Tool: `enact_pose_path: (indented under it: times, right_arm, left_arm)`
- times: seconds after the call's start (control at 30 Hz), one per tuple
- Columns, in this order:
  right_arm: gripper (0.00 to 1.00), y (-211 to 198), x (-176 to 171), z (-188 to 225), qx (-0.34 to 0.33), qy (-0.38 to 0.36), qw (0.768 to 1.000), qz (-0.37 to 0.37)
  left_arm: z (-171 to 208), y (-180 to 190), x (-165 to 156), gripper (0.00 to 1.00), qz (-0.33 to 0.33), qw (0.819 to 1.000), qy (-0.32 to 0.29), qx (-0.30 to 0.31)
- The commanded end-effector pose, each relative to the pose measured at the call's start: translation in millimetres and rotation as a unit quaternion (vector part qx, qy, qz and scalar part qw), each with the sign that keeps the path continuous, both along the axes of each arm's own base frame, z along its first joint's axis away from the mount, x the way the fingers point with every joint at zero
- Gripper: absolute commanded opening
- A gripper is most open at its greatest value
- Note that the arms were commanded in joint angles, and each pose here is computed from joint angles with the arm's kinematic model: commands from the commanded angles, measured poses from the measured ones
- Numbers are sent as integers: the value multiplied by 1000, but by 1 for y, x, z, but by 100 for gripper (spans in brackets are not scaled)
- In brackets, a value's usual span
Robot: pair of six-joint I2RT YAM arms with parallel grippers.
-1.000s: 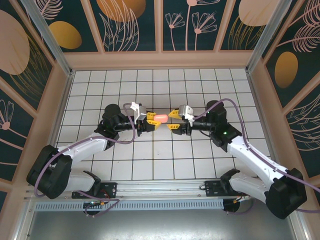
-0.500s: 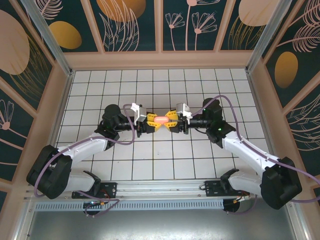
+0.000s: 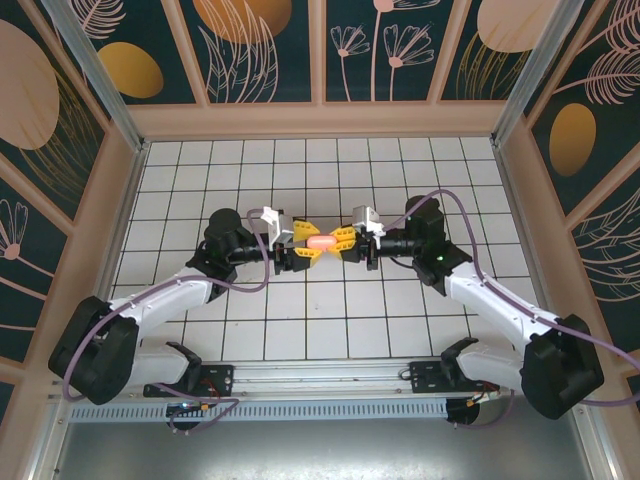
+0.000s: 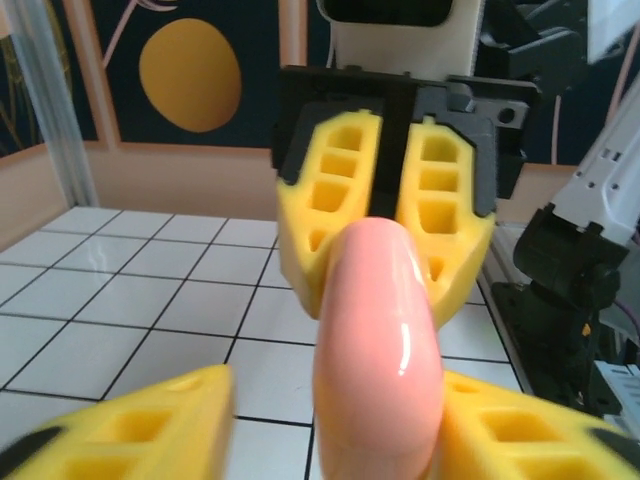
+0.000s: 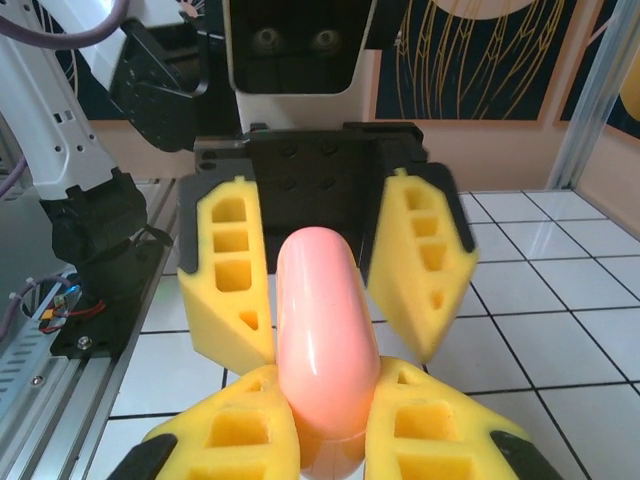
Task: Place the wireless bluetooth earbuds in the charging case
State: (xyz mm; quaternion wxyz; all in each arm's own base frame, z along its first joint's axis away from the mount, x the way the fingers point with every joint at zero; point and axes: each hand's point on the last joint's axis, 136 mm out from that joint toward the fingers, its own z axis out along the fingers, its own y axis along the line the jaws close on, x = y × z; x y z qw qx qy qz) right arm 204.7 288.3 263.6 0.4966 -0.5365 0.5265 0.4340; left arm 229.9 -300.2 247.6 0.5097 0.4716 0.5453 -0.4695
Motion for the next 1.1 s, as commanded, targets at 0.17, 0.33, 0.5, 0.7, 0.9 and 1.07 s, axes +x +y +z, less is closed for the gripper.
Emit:
enact_pose_path:
  times: [0.17, 0.33, 0.5, 0.7, 0.9, 1.07]
  right_arm:
    - [9, -18, 14, -12, -13, 76, 993, -89]
    - [9, -28, 33, -31, -23, 155, 974, -164]
    - [9, -40, 52, -53, -34, 234, 940, -247]
    - [8, -42, 62, -68, -35, 297, 912, -281]
    - [7, -37, 77, -89, -70, 361, 878, -306]
    - [8, -28, 86, -102, -87, 409, 856, -306]
  left_arm:
    - [1, 4, 19, 99, 61, 998, 12, 0]
    - [-12, 6, 30, 99, 91, 994, 52, 7]
    - [-20, 18, 43, 99, 154, 985, 82, -14]
    - [-34, 32, 70, 99, 243, 960, 137, -15]
    - [-44, 61, 94, 99, 354, 920, 166, -27]
    - [-51, 80, 100, 99, 407, 897, 168, -31]
